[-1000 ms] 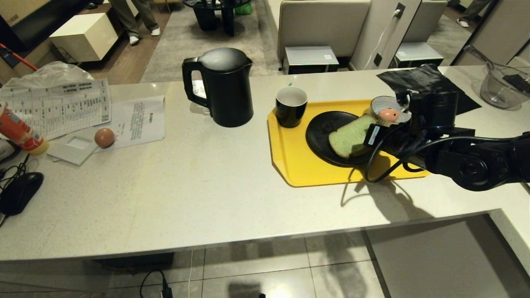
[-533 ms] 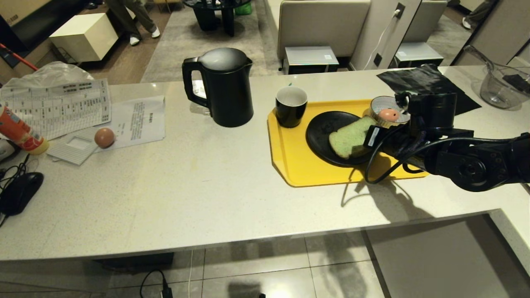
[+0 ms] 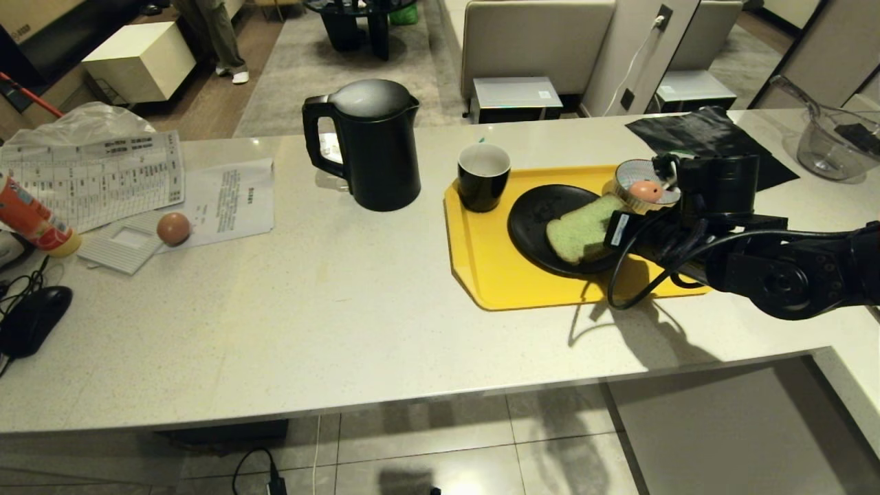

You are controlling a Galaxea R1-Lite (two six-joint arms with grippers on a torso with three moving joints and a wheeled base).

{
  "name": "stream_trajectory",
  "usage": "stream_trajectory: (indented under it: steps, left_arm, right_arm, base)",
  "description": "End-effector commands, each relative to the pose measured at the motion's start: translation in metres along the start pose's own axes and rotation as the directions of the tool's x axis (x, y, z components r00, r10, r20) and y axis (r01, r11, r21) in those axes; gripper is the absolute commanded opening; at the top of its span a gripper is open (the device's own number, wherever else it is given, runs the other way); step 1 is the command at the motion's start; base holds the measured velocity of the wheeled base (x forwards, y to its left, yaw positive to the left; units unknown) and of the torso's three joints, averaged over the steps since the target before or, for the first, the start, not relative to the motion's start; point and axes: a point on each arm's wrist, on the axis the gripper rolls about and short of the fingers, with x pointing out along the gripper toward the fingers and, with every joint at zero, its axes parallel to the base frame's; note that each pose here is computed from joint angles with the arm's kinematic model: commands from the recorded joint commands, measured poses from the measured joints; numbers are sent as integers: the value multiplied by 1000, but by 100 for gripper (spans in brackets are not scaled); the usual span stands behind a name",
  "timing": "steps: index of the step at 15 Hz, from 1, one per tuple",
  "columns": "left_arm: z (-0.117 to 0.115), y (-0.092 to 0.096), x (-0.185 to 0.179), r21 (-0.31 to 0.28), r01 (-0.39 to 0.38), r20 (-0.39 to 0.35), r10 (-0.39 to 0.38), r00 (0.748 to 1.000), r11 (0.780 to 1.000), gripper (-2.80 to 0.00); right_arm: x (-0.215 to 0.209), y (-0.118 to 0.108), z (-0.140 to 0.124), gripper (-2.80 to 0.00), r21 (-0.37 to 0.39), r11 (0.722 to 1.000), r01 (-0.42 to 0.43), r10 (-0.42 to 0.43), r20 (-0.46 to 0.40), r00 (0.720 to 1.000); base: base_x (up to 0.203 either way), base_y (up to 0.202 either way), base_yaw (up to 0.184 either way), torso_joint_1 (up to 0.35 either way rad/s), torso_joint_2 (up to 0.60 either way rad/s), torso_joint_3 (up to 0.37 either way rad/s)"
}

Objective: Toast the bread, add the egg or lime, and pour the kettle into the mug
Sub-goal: Put the baked bread on a plate

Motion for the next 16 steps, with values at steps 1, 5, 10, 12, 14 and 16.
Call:
stream_trajectory:
  steps: [1,5,10,12,14,16]
  left_arm:
    - [0,0,0,1,-1,-1,1,1000,1000,-280]
    - [0,0,0,1,0,0,0,1000,1000,-280]
    - [0,0,0,1,-1,0,1,1000,1000,-280]
    - [0,0,0,1,0,-1,0,1000,1000,-280]
    - [0,0,0,1,0,-1,0,1000,1000,-280]
    - [0,0,0,1,-1,-1,1,1000,1000,-280]
  right_arm:
    - [-2,1,2,-280,3,1000,-9,9,8,1000]
    - [-3,1,4,-280,4,1000,-21,21,7,1000]
    - [-4,3,0,-280,3,998,-57,57,-24,998]
    - [-5,4,-2,-280,0,998,-63,63,-29,998]
    - [-5,5,-3,-280,-1,998,-65,65,-31,997]
    - [-4,4,-5,-280,-1,998,-62,61,-34,998]
  base:
    - [0,0,0,0,0,0]
    - [0,0,0,0,0,0]
    - [0,0,0,0,0,0]
    - [0,0,0,0,0,0]
    - [0,0,0,0,0,0]
    - [0,0,0,0,0,0]
